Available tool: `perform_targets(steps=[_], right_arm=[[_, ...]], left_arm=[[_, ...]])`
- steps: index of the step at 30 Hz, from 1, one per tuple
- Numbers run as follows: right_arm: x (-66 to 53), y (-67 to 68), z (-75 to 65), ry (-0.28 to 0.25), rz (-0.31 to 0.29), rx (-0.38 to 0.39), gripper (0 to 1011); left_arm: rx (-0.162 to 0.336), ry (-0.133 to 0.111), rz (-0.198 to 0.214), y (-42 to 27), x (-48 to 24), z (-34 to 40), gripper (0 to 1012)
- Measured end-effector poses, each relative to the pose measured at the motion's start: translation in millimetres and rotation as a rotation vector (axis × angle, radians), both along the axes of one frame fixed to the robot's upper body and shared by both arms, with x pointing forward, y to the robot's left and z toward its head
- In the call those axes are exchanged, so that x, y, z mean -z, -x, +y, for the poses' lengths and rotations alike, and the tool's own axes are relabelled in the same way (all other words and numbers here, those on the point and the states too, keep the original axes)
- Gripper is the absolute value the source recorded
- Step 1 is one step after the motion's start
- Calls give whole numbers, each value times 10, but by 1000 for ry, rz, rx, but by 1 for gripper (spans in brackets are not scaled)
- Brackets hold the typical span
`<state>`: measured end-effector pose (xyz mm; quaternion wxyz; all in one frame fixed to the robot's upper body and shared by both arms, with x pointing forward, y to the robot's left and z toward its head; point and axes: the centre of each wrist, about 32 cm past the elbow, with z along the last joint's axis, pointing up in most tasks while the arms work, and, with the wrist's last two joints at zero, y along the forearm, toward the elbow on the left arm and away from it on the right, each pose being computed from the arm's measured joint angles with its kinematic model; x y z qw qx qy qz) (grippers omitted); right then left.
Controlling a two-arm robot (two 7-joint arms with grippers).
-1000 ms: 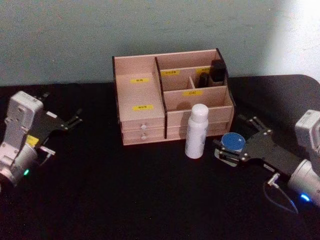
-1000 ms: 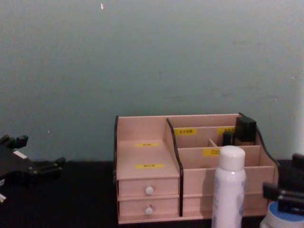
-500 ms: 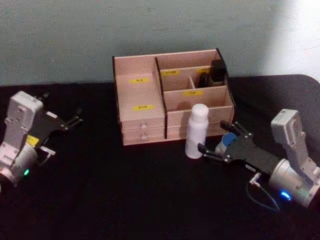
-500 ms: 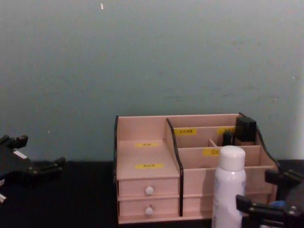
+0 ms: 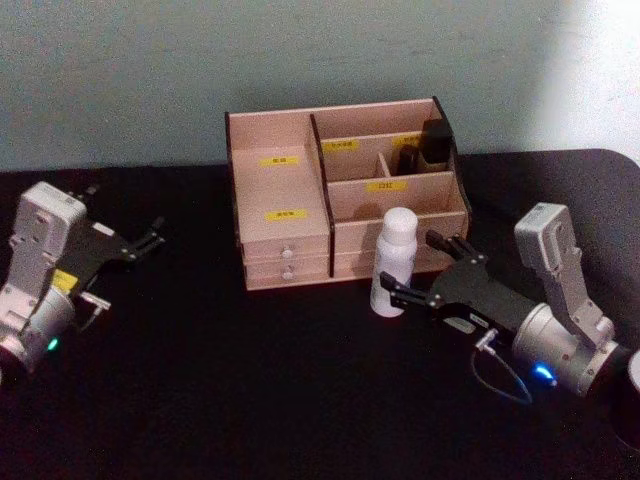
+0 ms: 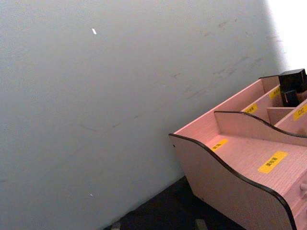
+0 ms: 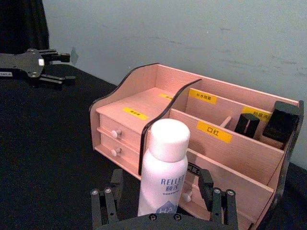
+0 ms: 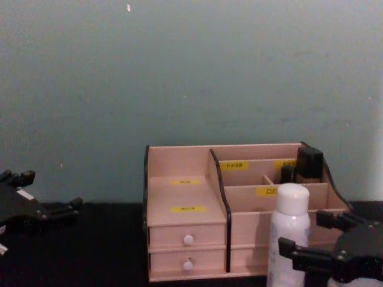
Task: Pick up the facial cleanser and watermelon frost from the table and place them into the tiered storage box.
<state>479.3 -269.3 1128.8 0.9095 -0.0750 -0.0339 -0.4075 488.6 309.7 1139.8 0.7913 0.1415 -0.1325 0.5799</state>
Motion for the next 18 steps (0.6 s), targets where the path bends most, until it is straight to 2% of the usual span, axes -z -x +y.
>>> perform_targets(steps=[8,18], right_arm=[[22,-96,56,-7,14,17,1002],[67,-146,96,-12,38,17,1002]], left_arm=[[0,0,0,0,0,0,1001],[0,0,0,0,0,0,1001]])
